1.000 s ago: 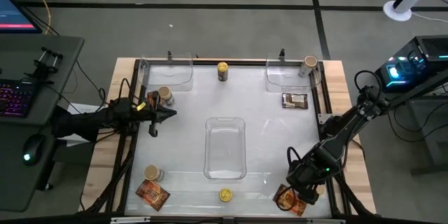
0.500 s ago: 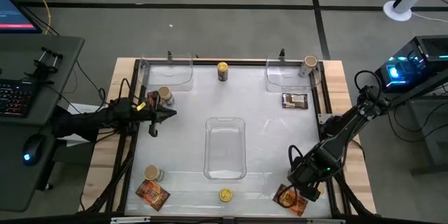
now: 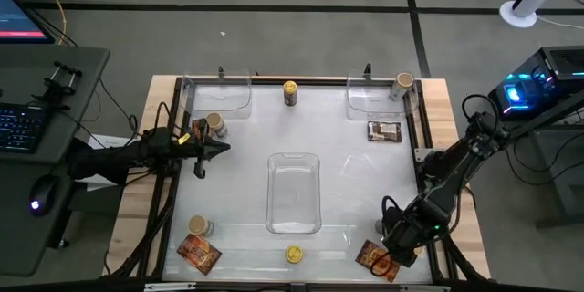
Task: Sort spices by type
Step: Put the bottom right brown seasoning bottle into the right transparent bin aligned with the other brown seasoning bottle
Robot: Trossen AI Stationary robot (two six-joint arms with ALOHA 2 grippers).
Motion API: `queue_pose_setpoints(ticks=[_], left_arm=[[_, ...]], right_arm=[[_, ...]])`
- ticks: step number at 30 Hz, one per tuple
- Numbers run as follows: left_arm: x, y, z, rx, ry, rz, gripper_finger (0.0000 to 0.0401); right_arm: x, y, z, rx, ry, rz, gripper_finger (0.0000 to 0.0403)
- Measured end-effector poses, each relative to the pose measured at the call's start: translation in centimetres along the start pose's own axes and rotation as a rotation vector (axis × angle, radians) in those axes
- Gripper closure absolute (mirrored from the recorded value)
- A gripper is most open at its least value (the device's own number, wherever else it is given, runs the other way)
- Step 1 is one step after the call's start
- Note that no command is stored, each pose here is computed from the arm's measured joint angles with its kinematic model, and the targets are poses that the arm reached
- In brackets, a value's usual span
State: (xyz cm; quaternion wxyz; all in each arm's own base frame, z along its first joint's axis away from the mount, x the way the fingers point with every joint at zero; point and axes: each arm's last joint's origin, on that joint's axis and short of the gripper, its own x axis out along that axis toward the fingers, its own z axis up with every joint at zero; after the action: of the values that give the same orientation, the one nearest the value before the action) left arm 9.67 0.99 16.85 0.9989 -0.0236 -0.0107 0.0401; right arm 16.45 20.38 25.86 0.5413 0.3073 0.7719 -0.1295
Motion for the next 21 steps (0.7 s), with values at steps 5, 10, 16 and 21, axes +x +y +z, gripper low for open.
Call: queue_pose_setpoints(ticks=[5,10,16,21], left_arm=[[0.0,0.0,0.0,0.000,0.000,0.000,0.0398],[0.0,0.0,0.0,0.000,0.000,0.000,0.0398],[0.0,0.0,0.0,0.000,0.000,0.000,0.0398],[0.0,0.0,0.0,0.000,0.000,0.000,0.0398]], right_arm=[[0.1,-0.2,-0.1,0.036,-0.004,-0.026,0.0026],[0.2,-0.1,-0.1,0.035,-0.002,-0.021,0.0026],[1.4,0.5,0.4,0.031,0.023,-0.065,0.0026],[2.1,0.9,0.7,0.039,0.024,-0.084,0.0026]])
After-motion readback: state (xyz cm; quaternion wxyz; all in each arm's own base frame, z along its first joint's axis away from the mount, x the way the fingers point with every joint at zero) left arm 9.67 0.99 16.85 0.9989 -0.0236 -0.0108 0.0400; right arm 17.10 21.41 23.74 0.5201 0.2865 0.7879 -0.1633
